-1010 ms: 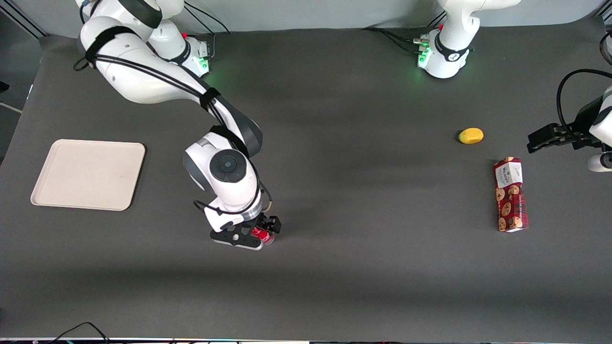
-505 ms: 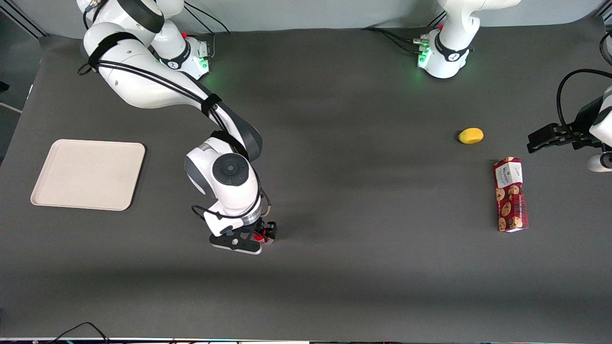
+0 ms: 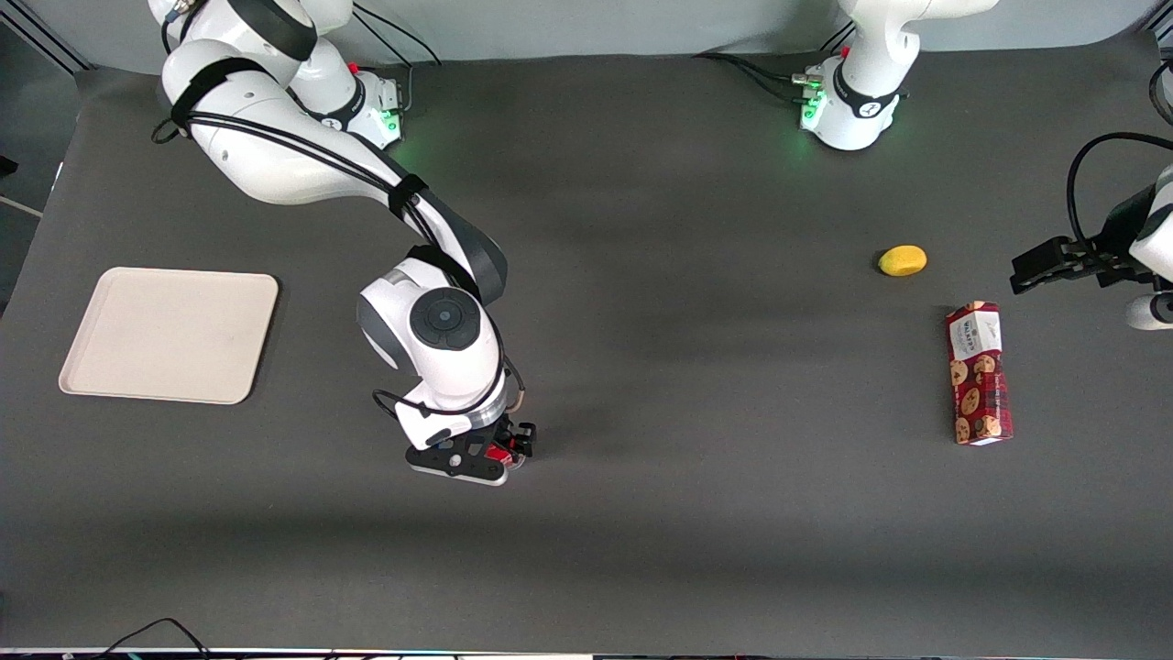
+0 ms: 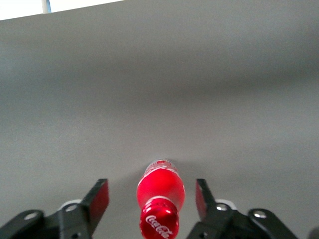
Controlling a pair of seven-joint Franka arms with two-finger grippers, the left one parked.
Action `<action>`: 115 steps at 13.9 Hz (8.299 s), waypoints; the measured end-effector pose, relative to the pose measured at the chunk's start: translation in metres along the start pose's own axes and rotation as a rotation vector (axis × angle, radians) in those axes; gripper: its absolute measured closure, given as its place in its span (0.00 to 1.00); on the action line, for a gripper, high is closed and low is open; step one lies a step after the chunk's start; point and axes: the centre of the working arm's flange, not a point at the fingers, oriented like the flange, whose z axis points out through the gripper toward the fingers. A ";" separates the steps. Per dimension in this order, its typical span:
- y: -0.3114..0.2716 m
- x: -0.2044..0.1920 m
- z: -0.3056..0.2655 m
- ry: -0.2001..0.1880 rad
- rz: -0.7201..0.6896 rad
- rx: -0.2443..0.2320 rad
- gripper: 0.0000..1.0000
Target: Place coke bottle on tray
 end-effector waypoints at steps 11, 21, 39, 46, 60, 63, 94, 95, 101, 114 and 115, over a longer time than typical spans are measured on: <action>0.017 0.009 -0.072 -0.087 -0.090 -0.012 0.92; 0.111 0.019 -0.265 -0.186 -0.134 -0.004 0.00; 0.344 -0.053 -0.391 -0.234 -0.271 0.037 0.00; 0.120 0.011 -0.246 -0.285 -0.149 0.134 0.00; 0.017 -0.002 -0.008 -0.109 0.015 0.006 0.00; 0.019 0.000 -0.001 -0.074 -0.011 -0.025 0.00; 0.350 -0.003 -0.388 -0.354 -0.561 -0.151 0.68; 0.391 -0.003 -0.383 -0.380 -0.591 -0.139 0.68; 0.628 0.007 -0.268 -0.389 -0.784 -0.072 0.68; 0.776 -0.099 -0.085 -0.181 -0.935 -0.045 0.68; 0.773 -0.098 -0.079 -0.173 -0.924 -0.025 0.68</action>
